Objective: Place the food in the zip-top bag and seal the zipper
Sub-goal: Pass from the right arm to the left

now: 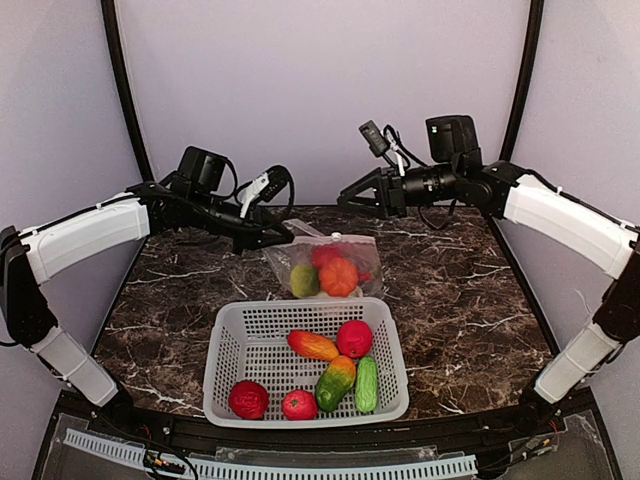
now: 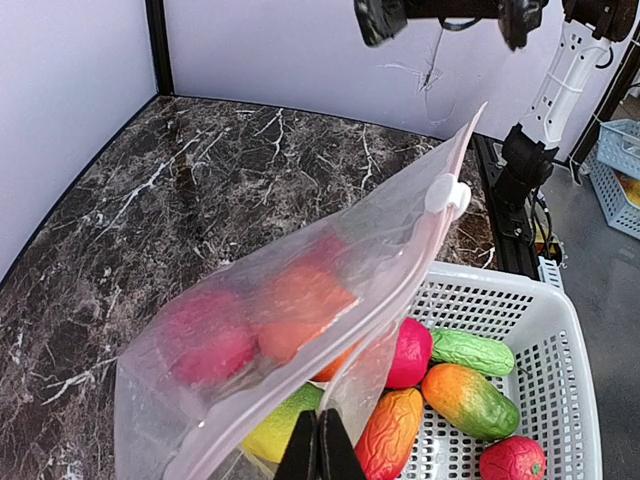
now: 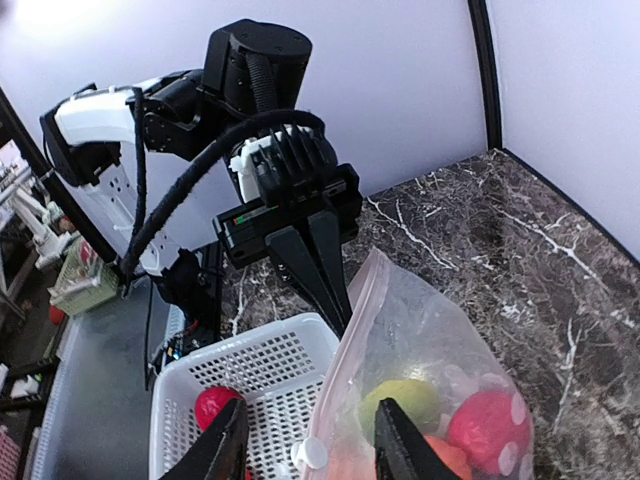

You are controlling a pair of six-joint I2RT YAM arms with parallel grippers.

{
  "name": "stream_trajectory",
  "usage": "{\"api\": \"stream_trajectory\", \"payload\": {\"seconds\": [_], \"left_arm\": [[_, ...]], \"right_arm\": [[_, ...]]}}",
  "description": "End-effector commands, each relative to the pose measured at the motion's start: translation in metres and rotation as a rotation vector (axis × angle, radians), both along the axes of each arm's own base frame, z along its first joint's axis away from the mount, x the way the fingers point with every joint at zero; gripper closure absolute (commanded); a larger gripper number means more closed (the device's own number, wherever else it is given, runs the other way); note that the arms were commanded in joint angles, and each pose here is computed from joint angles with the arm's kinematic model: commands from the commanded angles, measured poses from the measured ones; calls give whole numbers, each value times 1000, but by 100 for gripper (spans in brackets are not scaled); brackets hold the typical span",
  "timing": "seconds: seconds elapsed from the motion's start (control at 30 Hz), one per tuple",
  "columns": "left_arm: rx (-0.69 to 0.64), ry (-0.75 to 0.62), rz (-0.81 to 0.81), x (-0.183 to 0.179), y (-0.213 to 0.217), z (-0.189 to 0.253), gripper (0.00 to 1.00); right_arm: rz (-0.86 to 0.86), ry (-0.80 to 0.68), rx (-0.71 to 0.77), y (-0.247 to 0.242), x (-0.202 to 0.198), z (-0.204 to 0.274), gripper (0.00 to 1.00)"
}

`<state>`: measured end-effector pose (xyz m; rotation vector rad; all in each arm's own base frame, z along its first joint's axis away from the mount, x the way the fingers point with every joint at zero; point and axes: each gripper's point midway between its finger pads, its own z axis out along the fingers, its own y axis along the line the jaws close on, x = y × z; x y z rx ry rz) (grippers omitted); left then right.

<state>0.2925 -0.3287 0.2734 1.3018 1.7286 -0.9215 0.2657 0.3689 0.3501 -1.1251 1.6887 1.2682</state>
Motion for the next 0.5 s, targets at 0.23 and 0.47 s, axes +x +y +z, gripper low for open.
{"api": "stream_trajectory", "payload": {"seconds": [0.23,0.47], "left_arm": [[-42,6,31,-5,1,12,99],[-58,-1,47,-4,3,20,99]], "right_arm": [[-49,-111,-212,14,-10,-18,40],[-90,-182,-359,18,-18,-36,44]]}}
